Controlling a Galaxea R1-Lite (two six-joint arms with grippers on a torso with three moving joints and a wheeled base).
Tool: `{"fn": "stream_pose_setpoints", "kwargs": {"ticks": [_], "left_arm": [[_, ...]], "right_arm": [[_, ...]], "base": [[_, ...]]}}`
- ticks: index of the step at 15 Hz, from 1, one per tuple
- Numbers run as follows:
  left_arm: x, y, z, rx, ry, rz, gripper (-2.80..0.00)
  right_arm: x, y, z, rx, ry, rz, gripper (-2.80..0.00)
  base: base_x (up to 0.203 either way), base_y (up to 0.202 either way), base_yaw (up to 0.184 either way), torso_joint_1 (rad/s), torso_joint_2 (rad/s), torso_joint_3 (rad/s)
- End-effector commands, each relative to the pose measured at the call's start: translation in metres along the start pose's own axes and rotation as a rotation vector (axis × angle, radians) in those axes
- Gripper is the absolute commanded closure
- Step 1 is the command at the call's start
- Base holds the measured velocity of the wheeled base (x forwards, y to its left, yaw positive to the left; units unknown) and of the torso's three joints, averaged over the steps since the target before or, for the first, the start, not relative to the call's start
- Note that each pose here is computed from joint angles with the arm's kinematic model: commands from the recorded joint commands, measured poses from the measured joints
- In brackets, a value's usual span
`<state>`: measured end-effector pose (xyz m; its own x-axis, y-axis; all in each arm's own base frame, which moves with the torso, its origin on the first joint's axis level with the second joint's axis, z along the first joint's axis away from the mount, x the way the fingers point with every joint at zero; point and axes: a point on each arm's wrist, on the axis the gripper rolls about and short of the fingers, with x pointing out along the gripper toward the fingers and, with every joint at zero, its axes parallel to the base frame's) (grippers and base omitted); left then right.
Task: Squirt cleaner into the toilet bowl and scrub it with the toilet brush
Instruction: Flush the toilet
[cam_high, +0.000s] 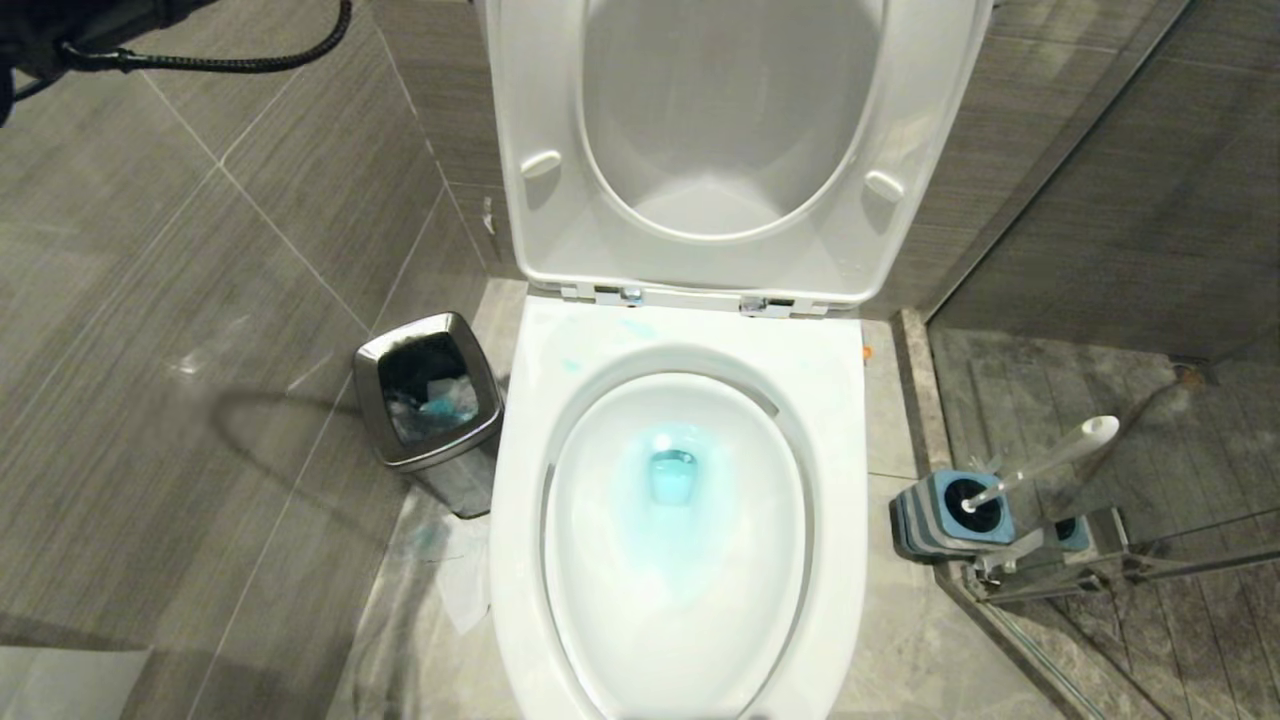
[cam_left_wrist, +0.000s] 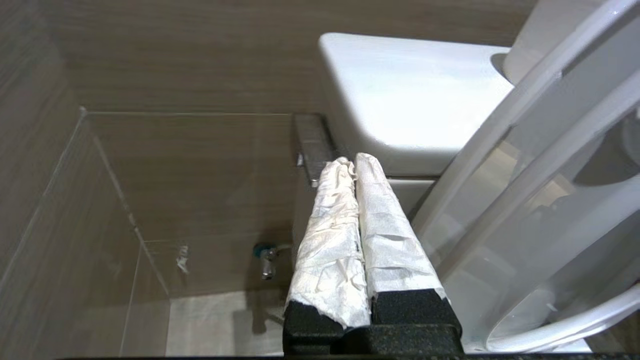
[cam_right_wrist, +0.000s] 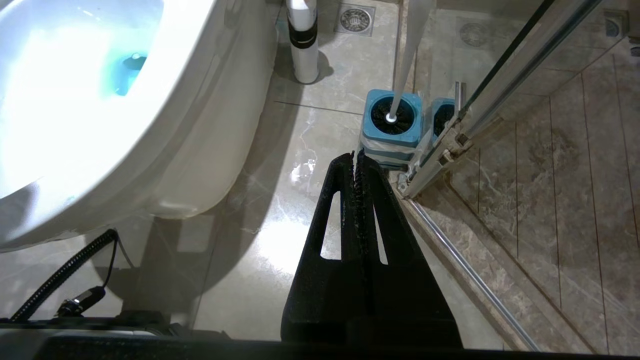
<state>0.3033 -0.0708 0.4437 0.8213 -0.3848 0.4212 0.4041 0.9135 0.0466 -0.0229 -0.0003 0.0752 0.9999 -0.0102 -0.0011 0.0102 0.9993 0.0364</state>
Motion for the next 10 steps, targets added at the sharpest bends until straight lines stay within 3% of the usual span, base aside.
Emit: {"fn": "stream_pose_setpoints", "kwargs": {"ticks": [1,10], "left_arm": [[0.0066,-0.0020,-0.0103,-0.004,0.016,0.001,0.00],[0.0117,-0.0007,-0.0175,0.002,0.013,0.025,0.00]], "right_arm": [[0.0002,0.0000,-0.0004,0.000,0.003,0.001,0.00],[0.0001,0.0000,0.0000,0.000,0.002,0.000,0.00]], "base": [[0.000,0.000,0.000,0.000,0.00,0.000],[0.000,0.000,0.000,0.000,0.00,-0.008]]}}
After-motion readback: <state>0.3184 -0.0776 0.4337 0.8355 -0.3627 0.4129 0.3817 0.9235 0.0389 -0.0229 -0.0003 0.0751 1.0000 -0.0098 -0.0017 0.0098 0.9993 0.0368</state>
